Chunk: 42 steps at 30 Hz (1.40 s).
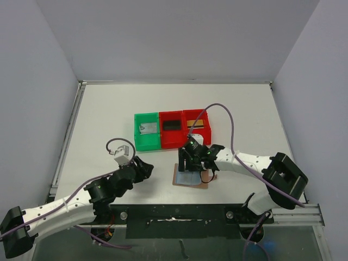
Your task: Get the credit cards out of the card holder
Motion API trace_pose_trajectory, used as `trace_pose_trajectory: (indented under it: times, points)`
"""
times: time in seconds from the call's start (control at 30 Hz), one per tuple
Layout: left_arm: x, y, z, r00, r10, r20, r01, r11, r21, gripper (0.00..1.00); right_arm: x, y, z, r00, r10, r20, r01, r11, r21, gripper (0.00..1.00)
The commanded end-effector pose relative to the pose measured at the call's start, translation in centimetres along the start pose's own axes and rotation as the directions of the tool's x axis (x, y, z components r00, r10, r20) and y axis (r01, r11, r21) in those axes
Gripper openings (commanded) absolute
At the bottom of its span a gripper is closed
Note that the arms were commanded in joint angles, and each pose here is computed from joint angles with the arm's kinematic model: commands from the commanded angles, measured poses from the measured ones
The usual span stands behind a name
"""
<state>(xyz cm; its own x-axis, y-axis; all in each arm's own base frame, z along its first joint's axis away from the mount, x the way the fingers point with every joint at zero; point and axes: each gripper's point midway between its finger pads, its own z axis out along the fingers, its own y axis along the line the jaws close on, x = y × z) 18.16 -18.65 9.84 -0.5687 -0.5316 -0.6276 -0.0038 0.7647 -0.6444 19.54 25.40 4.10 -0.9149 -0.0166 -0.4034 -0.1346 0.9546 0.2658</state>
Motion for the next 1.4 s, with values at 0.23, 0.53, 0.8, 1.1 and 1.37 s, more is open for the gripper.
trace_pose_trajectory:
  times: [0.23,0.53,0.8,1.1,1.37]
  points:
    - [-0.6,-3.4,0.6,1.0,0.015,-0.016,-0.014,0.998,0.06,0.52,0.1,-0.3,0.6,1.0,-0.002,0.027,-0.001,0.993,0.116,0.7]
    - [-0.6,-3.2,0.6,1.0,0.007,-0.016,-0.006,0.998,0.061,0.53,1.0,-0.4,1.3,0.999,0.012,0.034,-0.015,0.996,0.089,0.6]
    - [-0.5,-4.2,0.7,0.999,0.019,-0.026,-0.017,0.996,0.093,0.53,0.5,0.6,1.0,0.993,0.106,0.057,-0.098,0.986,-0.135,0.64]
    - [0.9,-6.9,1.0,0.994,0.062,-0.092,-0.041,0.976,0.216,0.54,0.8,-0.9,0.9,0.983,0.174,0.057,-0.161,0.97,-0.183,0.58]
    - [4.1,-11.2,0.8,0.974,0.112,-0.197,-0.011,0.892,0.452,0.55,0.7,-0.5,0.7,0.97,0.234,0.061,-0.21,0.941,-0.265,0.6]
